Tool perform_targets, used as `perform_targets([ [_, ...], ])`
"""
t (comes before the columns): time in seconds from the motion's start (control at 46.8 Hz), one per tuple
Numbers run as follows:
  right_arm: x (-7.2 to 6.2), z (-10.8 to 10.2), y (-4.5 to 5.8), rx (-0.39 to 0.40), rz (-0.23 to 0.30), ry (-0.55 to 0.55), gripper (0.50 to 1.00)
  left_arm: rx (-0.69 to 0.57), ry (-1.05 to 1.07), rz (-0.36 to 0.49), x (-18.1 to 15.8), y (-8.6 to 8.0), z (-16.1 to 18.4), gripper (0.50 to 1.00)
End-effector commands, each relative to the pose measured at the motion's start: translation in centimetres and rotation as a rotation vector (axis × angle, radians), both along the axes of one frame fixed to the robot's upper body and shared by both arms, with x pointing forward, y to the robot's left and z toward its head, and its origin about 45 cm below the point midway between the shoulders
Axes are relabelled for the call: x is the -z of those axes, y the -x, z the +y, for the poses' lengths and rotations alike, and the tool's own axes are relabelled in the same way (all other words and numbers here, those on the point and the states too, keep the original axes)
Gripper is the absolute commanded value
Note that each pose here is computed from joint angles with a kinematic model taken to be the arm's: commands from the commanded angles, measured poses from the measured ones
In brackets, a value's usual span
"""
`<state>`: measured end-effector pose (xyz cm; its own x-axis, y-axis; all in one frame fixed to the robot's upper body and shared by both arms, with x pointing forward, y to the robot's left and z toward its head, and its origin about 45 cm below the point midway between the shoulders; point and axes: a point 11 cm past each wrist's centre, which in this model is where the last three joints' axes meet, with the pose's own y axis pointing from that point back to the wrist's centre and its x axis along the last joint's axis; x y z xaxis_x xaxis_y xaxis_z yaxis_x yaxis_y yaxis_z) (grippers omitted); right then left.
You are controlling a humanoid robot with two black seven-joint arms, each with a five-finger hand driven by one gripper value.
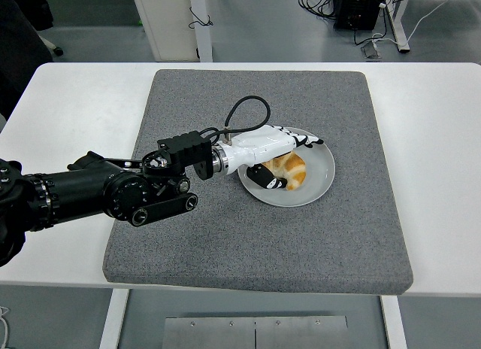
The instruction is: Place the bread on the plate
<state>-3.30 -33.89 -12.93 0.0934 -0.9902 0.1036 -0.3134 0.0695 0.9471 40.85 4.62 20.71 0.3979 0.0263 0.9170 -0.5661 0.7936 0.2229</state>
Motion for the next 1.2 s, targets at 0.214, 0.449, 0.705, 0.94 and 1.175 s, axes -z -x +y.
perform_targets([
  [0.214, 0.0, 0.0, 0.0, 0.0, 0.0, -0.001, 1.0, -0.007, 0.046, 0.094, -0.6, 0.2, -0.2, 0.965],
  [0.449, 0.0, 0.0, 0.0, 0.0, 0.0, -0.001, 1.0, -0.021, 0.142, 0.151, -3.5, -0.6, -0.6, 0.966],
  [0.705, 0.0, 0.0, 0.0, 0.001, 0.0, 0.0, 1.0, -0.09, 0.321, 0.294, -7.1, -2.4, 0.2, 0.966],
  [0.94, 0.0, 0.0, 0.0, 0.0, 0.0, 0.0, 1.0, -0.155, 0.432, 0.373, -8.2, -3.5, 1.9, 0.966],
  [1.175, 0.0, 0.0, 0.0, 0.0, 0.0, -0.001, 1.0, -0.233, 0.637, 0.491, -9.5, -4.5, 3.2, 0.968],
])
